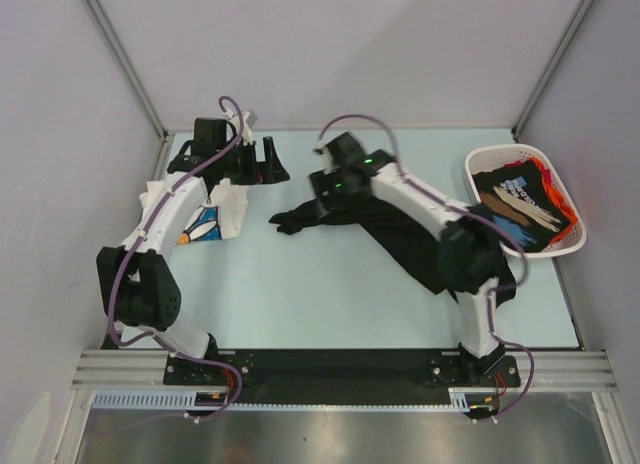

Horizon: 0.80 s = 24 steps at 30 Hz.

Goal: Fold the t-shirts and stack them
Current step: Grab the tshirt from the pile, then move the tshirt to the center of the board

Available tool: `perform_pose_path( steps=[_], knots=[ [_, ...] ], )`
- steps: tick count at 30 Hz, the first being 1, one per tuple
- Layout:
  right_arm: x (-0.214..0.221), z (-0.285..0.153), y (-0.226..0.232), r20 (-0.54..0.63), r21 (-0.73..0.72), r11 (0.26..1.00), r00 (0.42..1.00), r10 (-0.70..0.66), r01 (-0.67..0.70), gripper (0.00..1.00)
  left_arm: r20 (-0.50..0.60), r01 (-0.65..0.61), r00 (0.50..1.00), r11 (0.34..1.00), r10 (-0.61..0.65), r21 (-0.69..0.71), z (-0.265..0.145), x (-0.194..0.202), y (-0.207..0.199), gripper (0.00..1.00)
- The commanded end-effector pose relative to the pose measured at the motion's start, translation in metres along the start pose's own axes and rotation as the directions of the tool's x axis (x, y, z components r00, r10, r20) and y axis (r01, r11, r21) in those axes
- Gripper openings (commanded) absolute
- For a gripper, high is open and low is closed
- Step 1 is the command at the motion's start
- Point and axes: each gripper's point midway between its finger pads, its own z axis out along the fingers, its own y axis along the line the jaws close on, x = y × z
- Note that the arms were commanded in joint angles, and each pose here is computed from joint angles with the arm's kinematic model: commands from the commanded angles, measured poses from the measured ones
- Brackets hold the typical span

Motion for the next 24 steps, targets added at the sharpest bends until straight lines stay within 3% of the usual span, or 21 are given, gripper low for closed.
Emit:
perform_pose_path(
  steps=[1, 4, 8, 13, 18, 22, 24],
  knots=[
    [-0.060, -0.170, -0.120, 0.439, 0.222, 0.937, 0.885, 0.152, -0.271, 0.72, 0.066, -0.008, 0.998, 0.999, 0.006, 0.035, 0.010, -0.014, 0.001, 1.00],
    [-0.038, -0.224, -0.176, 0.491, 0.309, 0.871, 0.849, 0.197, -0.381, 0.73, -0.001, 0.016, 1.000, 0.997, -0.016, 0.076, 0.026, 0.004, 0.001, 1.00],
    [0.033, -0.229, -0.208, 0.376, 0.353, 0.824, 0.874, 0.309, -0.443, 0.73, -0.108, 0.014, 0.994, 0.992, -0.001, 0.125, 0.049, 0.028, -0.003, 1.00],
    [0.101, -0.220, -0.190, 0.243, 0.297, 0.809, 0.859, 0.451, -0.508, 0.73, -0.211, 0.026, 0.977, 0.992, 0.000, 0.121, 0.073, 0.054, 0.002, 1.00],
    [0.172, -0.200, -0.166, 0.066, 0.295, 0.740, 0.785, 0.616, -0.605, 0.73, -0.263, 0.053, 0.965, 0.992, -0.022, 0.111, 0.084, 0.071, 0.010, 1.00],
    [0.178, -0.191, -0.166, 0.081, 0.274, 0.720, 0.762, 0.643, -0.637, 0.73, -0.299, 0.188, 0.948, 0.953, -0.113, 0.237, 0.091, 0.072, -0.003, 1.00],
    [0.176, -0.184, -0.170, 0.075, 0.277, 0.706, 0.747, 0.661, -0.652, 0.73, -0.276, 0.168, 0.956, 0.959, -0.102, 0.227, 0.096, 0.065, 0.000, 1.00]
  ],
)
